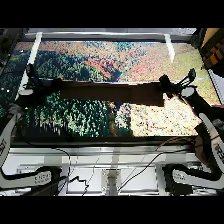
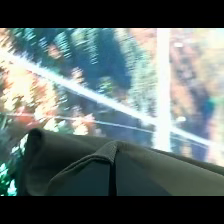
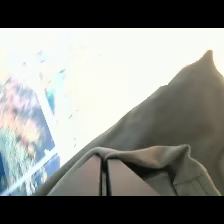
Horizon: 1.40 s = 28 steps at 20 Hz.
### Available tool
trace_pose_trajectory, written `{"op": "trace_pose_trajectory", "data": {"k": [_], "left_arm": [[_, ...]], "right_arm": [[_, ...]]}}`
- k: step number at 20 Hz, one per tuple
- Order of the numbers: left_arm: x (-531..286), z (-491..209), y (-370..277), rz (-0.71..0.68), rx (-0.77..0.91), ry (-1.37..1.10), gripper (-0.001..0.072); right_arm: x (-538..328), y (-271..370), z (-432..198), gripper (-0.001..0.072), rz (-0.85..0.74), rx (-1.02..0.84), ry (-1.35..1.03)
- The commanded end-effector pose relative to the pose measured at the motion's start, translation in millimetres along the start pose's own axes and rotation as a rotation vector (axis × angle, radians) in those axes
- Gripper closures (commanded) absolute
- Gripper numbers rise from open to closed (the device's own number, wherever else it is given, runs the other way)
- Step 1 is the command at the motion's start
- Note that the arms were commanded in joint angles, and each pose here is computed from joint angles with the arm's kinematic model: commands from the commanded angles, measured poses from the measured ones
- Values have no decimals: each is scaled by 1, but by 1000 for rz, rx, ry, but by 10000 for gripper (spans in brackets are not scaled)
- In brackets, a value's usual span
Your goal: Fold the clothes and pants, and hang the long-sleeved shirts on hangers.
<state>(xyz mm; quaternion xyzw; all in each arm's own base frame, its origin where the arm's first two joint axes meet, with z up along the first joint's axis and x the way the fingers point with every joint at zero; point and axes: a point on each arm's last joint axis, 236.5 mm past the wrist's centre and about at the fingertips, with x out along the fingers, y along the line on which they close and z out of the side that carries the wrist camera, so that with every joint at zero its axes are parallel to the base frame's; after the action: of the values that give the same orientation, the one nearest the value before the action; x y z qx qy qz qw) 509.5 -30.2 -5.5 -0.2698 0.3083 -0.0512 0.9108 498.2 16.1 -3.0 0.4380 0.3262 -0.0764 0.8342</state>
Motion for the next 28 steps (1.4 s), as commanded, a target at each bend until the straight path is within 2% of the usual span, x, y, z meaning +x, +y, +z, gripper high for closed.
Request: {"op": "trace_pose_trajectory", "data": {"k": [1, 2, 3, 4, 5, 6, 8, 11, 12, 15, 18, 19, 26, 28], "left_arm": [[24, -18, 20, 92, -6, 1, 693], [25, -20, 22, 96, -14, 4, 693], [25, -19, 23, 100, -14, 0, 674], [25, -16, 22, 97, -11, -6, 522], [25, -13, 19, 90, -9, -10, 297], [25, -12, 12, 67, -6, -3, 125], [24, -8, -5, 13, 14, 12, 108], [6, 6, -24, -58, 59, 18, 108], [-1, 11, -21, -60, 62, 21, 108], [-19, 0, 21, -8, -92, 128, 106], [-42, -47, 68, 65, -24, 365, -1], [-46, -55, 75, 68, -47, 401, -2], [-23, -97, 80, 15, -163, 510, -8], [-9, -98, 71, -57, -202, 485, -8]], "right_arm": [[24, -15, 6, 699, -29, 74, -26], [24, -14, 8, 694, -26, 65, -33], [24, -12, 11, 592, -24, 34, -37], [23, -8, 13, 364, -23, -52, -38], [23, -4, 11, 313, -20, -165, -17], [21, 2, 7, 313, -13, -284, 18], [17, 14, -6, 313, 16, -405, 101], [8, 30, -18, 313, 49, -432, 187], [5, 34, -20, 313, 57, -440, 206], [1, 35, -25, 313, 63, -459, 230], [1, 34, -28, 313, 62, -460, 241], [1, 34, -28, 313, 62, -460, 241], [0, 36, -29, 314, 68, -450, 244], [-1, 36, -32, 339, 72, -443, 258]]}}
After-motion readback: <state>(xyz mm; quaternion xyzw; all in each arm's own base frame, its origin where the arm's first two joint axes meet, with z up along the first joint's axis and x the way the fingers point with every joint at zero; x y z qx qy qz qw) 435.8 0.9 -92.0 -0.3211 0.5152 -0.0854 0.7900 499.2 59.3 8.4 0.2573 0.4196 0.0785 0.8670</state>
